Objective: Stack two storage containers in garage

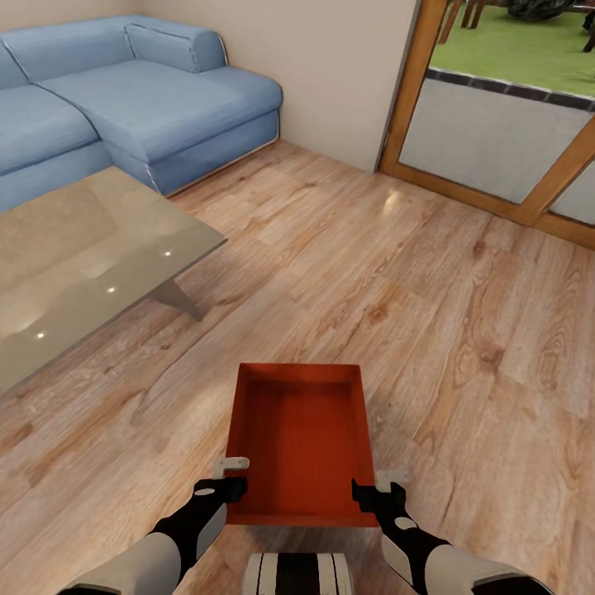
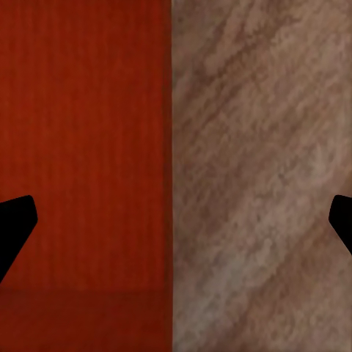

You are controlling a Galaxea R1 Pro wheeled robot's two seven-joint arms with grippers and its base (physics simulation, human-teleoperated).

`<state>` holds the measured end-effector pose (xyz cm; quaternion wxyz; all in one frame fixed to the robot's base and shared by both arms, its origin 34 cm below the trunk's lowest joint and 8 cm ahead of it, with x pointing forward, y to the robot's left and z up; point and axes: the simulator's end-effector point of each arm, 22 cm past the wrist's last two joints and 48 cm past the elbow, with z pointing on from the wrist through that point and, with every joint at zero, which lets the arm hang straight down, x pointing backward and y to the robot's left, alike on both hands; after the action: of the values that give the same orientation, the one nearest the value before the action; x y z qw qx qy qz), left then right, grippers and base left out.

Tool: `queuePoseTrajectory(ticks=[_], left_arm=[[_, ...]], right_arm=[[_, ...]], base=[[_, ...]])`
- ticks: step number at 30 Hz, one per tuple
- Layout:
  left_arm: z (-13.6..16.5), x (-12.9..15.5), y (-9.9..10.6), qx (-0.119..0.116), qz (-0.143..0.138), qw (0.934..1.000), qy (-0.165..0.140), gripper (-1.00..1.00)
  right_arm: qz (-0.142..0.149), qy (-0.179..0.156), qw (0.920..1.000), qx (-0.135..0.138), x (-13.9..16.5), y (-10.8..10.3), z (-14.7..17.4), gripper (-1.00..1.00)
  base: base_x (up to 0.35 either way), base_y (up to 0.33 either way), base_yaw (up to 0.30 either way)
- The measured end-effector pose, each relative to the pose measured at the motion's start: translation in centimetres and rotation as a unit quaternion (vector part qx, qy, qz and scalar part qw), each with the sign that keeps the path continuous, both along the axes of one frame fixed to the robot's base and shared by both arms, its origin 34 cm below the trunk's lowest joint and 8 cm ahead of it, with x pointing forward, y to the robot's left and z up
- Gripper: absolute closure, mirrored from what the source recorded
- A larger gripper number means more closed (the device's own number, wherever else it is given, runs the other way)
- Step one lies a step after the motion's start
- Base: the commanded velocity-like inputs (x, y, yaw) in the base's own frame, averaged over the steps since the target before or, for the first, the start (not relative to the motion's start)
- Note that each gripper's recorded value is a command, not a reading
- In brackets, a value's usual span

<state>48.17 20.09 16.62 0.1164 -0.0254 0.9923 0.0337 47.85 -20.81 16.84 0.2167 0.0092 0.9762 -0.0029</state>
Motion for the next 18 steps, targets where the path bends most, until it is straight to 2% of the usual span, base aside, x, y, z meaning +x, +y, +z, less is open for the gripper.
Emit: queuePoseTrajectory(ticks=[18], left_arm=[[-0.04, -0.16, -0.07, 0.0, -0.002, 1.0, 0.002, -1.0]], right_arm=[[0.0, 0.001, 1.0, 0.0, -0.05, 0.01, -0.02, -1.0]], base=[[0.0, 0.0, 0.0]])
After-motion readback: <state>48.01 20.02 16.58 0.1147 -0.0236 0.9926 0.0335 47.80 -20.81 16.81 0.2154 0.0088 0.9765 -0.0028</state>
